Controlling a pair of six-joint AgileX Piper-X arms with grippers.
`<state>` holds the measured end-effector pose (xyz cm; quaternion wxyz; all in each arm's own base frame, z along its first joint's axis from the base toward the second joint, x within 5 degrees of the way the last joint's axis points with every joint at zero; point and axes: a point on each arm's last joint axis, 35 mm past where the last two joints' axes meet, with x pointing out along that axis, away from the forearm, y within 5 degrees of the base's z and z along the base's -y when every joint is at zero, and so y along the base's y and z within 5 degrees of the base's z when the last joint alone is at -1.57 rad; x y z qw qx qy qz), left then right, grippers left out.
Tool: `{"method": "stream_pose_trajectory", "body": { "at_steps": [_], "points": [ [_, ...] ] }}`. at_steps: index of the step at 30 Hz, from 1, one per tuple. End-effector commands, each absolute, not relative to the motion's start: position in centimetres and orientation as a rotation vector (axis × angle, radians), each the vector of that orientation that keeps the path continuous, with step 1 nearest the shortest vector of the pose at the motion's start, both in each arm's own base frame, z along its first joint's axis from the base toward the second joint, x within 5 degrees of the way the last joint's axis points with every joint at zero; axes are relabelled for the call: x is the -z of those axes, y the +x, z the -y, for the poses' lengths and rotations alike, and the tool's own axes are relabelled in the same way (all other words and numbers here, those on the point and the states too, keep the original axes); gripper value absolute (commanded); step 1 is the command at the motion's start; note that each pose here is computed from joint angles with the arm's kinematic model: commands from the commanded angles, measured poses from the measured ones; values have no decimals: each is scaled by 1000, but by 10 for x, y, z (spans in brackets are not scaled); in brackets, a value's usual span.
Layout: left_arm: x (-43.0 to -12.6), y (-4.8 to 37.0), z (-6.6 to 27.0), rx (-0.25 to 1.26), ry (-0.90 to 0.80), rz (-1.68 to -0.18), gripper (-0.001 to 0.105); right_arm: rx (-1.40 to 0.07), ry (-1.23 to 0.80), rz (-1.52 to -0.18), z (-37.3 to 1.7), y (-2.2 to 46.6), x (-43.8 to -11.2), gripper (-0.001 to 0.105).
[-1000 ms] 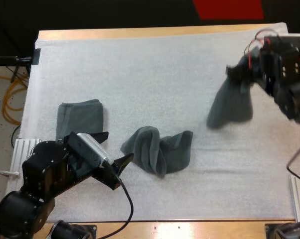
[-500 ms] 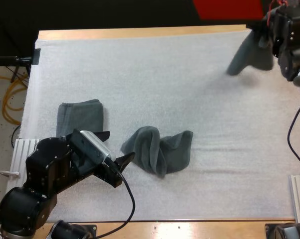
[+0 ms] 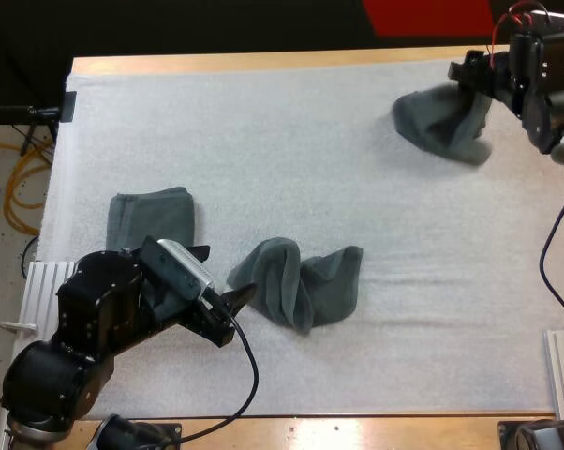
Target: Pick towel from pile fold and stack
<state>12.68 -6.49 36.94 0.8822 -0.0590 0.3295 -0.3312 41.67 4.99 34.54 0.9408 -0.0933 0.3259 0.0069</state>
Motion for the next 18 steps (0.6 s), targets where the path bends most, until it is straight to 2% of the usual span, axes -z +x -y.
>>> {"method": "stream_pose_trajectory", "body": {
  "at_steps": [1, 6, 10, 14, 18],
  "points": [
    [-370, 126, 65, 689, -132, -685, 76, -28, -195, -631, -51, 402, -370, 78],
    [-370, 125, 65, 685, -142, -694, 76, -125, -186, -583, -60, 364, -409, 65],
    [-374, 119, 62, 689, -143, -667, 76, -249, -191, -560, -78, 319, -438, 64],
    [-378, 111, 59, 694, -143, -637, 76, -356, -225, -583, -103, 283, -440, 64],
    [-378, 104, 56, 692, -143, -638, 76, -480, -223, -666, -138, 251, -413, 64]
  ]
}}
